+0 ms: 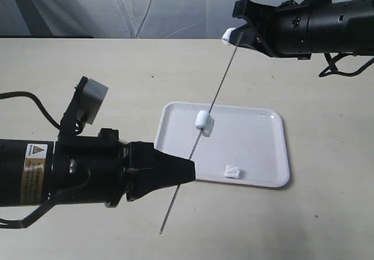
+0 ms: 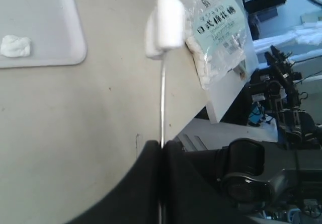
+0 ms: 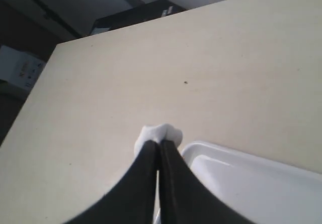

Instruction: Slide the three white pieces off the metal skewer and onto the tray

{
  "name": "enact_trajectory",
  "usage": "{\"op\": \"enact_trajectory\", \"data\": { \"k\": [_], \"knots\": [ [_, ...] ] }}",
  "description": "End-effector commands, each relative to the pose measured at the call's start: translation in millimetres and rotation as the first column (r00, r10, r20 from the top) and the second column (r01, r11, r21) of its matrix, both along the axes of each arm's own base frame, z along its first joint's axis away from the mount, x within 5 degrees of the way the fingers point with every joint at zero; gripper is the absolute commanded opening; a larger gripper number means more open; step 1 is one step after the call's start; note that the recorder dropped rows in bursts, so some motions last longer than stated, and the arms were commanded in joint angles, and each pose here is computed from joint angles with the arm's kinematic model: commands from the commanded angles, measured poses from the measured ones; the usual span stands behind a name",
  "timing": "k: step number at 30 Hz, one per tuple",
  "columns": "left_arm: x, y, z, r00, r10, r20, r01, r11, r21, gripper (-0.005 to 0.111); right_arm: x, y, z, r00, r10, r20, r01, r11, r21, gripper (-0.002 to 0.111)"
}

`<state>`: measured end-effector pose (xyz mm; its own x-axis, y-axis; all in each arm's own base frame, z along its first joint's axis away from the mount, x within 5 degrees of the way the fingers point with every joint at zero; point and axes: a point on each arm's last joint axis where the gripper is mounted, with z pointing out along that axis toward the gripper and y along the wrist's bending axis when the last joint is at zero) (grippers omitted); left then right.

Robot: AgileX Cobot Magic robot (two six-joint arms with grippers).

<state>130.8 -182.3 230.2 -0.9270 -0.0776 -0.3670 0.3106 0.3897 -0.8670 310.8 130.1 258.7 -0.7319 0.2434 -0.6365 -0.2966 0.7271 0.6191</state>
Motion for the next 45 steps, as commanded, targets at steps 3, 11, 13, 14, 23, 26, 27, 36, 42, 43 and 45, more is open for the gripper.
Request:
{"op": "enact_trajectory", "data": {
  "k": [3, 11, 13, 14, 23, 26, 27, 36, 42, 43, 45],
  "knots": [
    [-2.9, -0.1, -1.6, 0.999, -0.035, 0.022, 0.034, 0.999, 0.029, 0.000, 5.5, -7.1, -1.0, 0.998, -0.028, 0.060, 0.034, 0.994, -0.102, 0.000],
    [10.0, 9.3, -12.8, 0.992, 0.099, 0.074, -0.111, 0.977, 0.183, 0.000, -6.6, -3.6, -10.8, 0.992, 0.126, -0.020, -0.127, 0.973, -0.193, 0.000],
    [13.8, 12.4, -15.2, 0.986, 0.128, 0.108, -0.150, 0.963, 0.223, 0.000, -13.4, -4.7, -17.2, 0.980, 0.170, -0.100, -0.190, 0.953, -0.237, 0.000],
    [13.6, 12.3, -15.1, 0.986, 0.125, 0.109, -0.147, 0.964, 0.222, 0.000, -15.9, -4.9, -19.0, 0.975, 0.181, -0.131, -0.208, 0.948, -0.241, 0.000],
    [21.4, 13.4, -10.2, 0.966, 0.233, 0.110, -0.249, 0.955, 0.159, 0.000, -25.0, 4.4, -15.0, 0.947, 0.233, -0.223, -0.255, 0.964, -0.078, 0.040],
    [26.9, 6.3, -9.7, 0.968, 0.232, 0.092, -0.243, 0.961, 0.129, 0.000, -31.5, 13.8, -6.2, 0.919, 0.303, -0.252, -0.288, 0.953, 0.093, 0.040],
    [29.8, 2.1, -9.5, 0.971, 0.219, 0.096, -0.229, 0.966, 0.121, 0.000, -33.0, 15.6, -4.1, 0.913, 0.325, -0.249, -0.302, 0.945, 0.125, 0.040],
    [43.6, -8.8, 0.2, 0.958, 0.284, 0.051, -0.282, 0.959, -0.037, 0.000, -36.4, 18.0, -1.5, 0.897, 0.372, -0.239, -0.342, 0.926, 0.158, 0.025],
    [57.0, -1.0, 19.4, 0.930, 0.368, 0.014, -0.352, 0.898, -0.264, 0.000, -37.1, 21.6, 5.1, 0.894, 0.412, -0.177, -0.374, 0.902, 0.214, 0.025],
    [57.3, -0.6, 20.9, 0.931, 0.366, 0.004, -0.350, 0.894, -0.281, 0.000, -37.3, 22.1, 6.3, 0.893, 0.417, -0.171, -0.376, 0.899, 0.226, 0.025],
    [57.9, 0.5, 20.8, 0.933, 0.360, 0.001, -0.345, 0.895, -0.281, 0.000, -38.7, 24.0, 10.1, 0.885, 0.443, -0.140, -0.399, 0.879, 0.260, 0.025]
  ]
}}
